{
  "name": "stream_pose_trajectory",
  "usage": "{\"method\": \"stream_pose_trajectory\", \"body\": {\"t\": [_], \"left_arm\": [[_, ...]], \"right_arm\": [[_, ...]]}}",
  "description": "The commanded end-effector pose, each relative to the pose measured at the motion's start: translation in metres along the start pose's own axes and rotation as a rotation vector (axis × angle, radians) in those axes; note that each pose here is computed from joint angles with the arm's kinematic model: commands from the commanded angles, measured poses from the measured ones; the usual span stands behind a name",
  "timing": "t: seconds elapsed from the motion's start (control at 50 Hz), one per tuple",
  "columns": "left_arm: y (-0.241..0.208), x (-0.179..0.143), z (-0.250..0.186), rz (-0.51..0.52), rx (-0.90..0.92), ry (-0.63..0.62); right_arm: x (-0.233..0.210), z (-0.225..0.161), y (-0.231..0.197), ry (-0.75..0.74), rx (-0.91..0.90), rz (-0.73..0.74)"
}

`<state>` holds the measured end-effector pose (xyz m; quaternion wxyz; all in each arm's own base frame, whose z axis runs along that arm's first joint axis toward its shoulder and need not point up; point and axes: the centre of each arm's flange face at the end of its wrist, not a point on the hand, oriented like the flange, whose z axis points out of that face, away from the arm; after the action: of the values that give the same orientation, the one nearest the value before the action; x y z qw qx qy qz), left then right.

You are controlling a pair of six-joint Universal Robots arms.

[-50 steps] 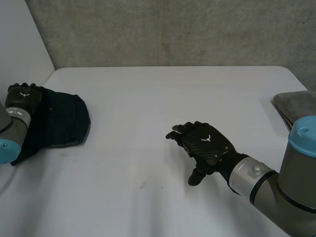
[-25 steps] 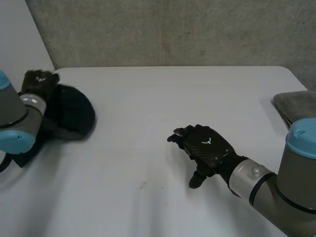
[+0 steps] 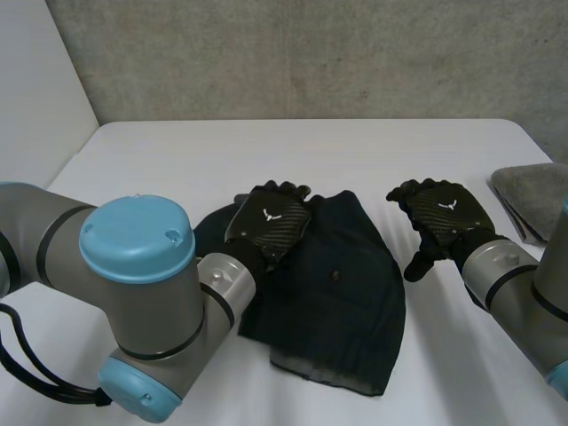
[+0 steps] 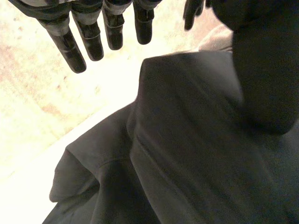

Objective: Fold the laundry.

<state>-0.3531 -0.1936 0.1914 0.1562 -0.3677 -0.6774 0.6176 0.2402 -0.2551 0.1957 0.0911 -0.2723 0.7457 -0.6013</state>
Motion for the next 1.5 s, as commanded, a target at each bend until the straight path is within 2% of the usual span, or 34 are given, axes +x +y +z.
{"method": "stream_pose_trajectory", "body": {"t": [0.02, 0.16, 0.28, 0.58, 0.8, 1.02, 1.24, 1.42, 1.5], "left_arm": [[-0.006, -0.051, 0.0, -0.021, -0.022, -0.151], [-0.005, -0.075, -0.017, -0.046, -0.055, -0.213], [0.009, -0.088, -0.031, -0.063, -0.109, -0.26], [0.044, -0.071, -0.054, -0.087, -0.232, -0.221], [0.052, -0.061, -0.072, -0.153, -0.262, -0.207], [0.056, -0.063, -0.078, -0.17, -0.278, -0.22], [0.056, -0.062, -0.079, -0.169, -0.276, -0.218], [0.044, -0.068, -0.082, -0.166, -0.23, -0.238], [0.035, -0.077, -0.083, -0.166, -0.194, -0.27]], "right_arm": [[-0.001, 0.001, -0.005, -0.008, 0.015, -0.004], [-0.004, -0.001, -0.013, -0.054, 0.004, -0.039], [-0.014, -0.016, -0.016, -0.151, -0.108, -0.169], [-0.024, -0.037, 0.004, -0.214, -0.223, -0.198], [-0.057, -0.066, 0.031, -0.354, -0.294, -0.196], [-0.067, -0.064, 0.044, -0.354, -0.221, -0.223], [-0.077, -0.057, 0.061, -0.376, -0.222, -0.279], [-0.075, -0.049, 0.048, -0.342, -0.136, -0.302], [-0.075, -0.043, 0.024, -0.318, -0.051, -0.312]]}}
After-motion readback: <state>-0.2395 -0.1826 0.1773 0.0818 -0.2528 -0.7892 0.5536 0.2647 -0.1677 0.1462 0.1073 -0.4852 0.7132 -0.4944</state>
